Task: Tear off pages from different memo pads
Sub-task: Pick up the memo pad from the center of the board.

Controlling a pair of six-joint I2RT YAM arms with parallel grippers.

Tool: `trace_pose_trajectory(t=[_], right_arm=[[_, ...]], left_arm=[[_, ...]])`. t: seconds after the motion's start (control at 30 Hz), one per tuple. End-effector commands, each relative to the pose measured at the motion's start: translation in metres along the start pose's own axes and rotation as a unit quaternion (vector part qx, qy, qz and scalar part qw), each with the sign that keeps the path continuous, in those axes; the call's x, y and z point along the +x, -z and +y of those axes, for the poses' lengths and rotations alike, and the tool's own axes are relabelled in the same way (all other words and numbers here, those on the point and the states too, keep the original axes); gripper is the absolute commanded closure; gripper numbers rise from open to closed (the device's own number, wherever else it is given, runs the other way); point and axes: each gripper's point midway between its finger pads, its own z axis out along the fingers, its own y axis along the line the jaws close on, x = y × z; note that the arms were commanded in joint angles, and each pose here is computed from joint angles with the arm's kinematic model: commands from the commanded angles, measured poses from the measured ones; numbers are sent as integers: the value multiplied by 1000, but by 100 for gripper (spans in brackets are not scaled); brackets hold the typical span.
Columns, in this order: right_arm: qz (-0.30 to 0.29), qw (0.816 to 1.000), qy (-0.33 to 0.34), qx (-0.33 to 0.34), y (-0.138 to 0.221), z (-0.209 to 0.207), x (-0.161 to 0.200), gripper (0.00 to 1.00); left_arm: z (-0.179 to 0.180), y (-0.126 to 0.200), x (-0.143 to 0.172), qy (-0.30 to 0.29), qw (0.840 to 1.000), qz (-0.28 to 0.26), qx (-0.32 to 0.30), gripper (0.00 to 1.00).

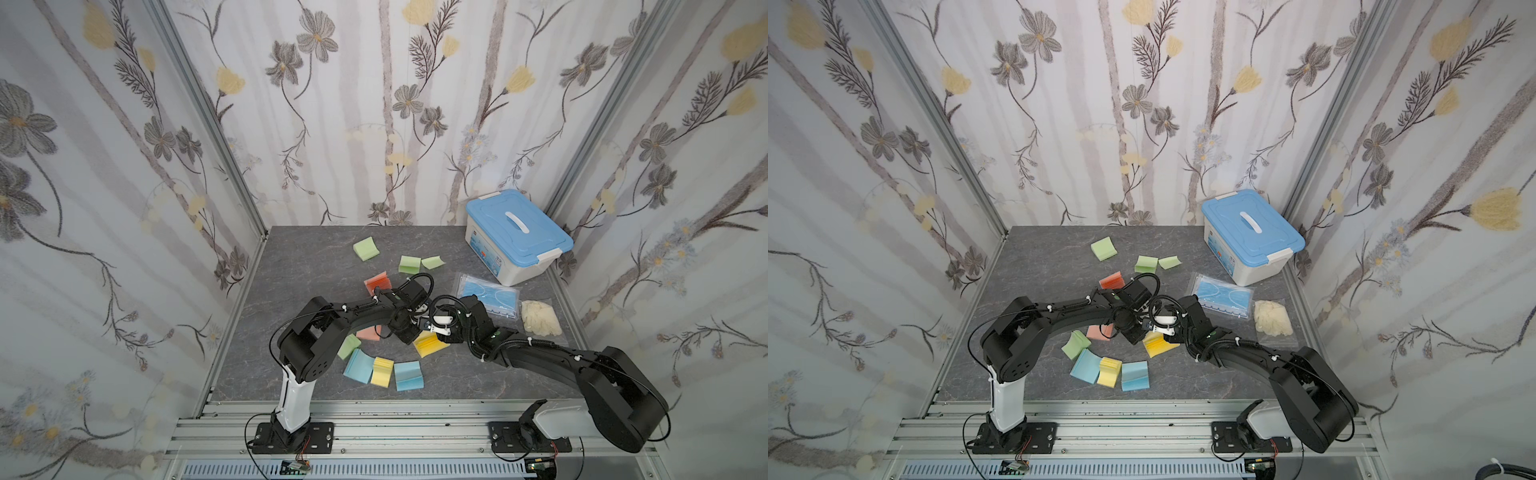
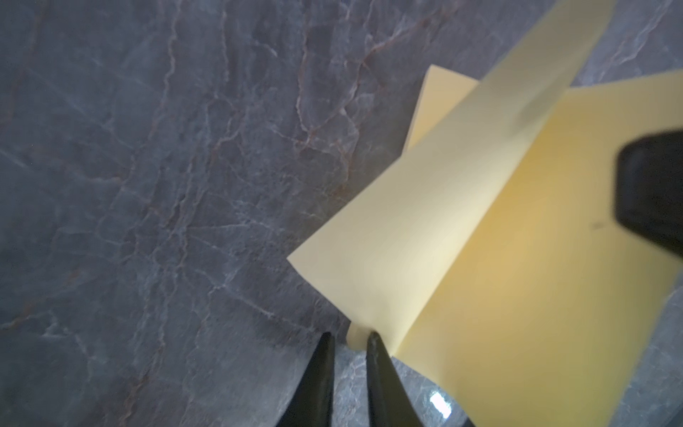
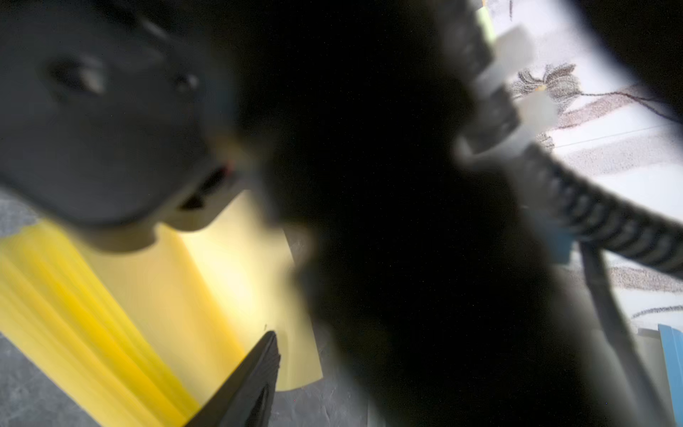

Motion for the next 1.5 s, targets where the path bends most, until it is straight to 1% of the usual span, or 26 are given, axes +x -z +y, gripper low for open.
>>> trace_pose_trajectory(t=[0.0,0.27,0.37,0.43,0.63,0.83,1.0,1.13,1.27,1.47], right_arm=[[12,1000,28,-7,-2,4,7,36],[21,997,46,-56,-8,27,15,33],[19,997,46,-67,-11,32,15,32],[18,996,47,-74,-12,35,15,31],[18,988,72,-133,-6,52,16,32],[20,983,81,-165,-2,65,19,33],[18,982,81,-168,-4,65,17,36],[7,985,77,-156,-2,54,9,37],[-1,985,90,-148,-2,46,2,40],[-3,977,121,-177,-5,58,-3,51]], left_arm=[[-1,2,-3,-3,1000,-12,-3,74],[13,35,-17,22,996,-68,-53,58],[13,45,-20,32,995,-83,-51,54],[13,48,-20,36,994,-86,-49,54],[25,57,-11,69,991,-89,-72,54],[30,62,-10,93,988,-106,-57,53],[30,60,-10,94,989,-105,-52,54],[28,61,-11,93,989,-108,-47,54],[30,59,-10,95,989,-106,-48,54],[30,59,-10,99,988,-110,-42,54]])
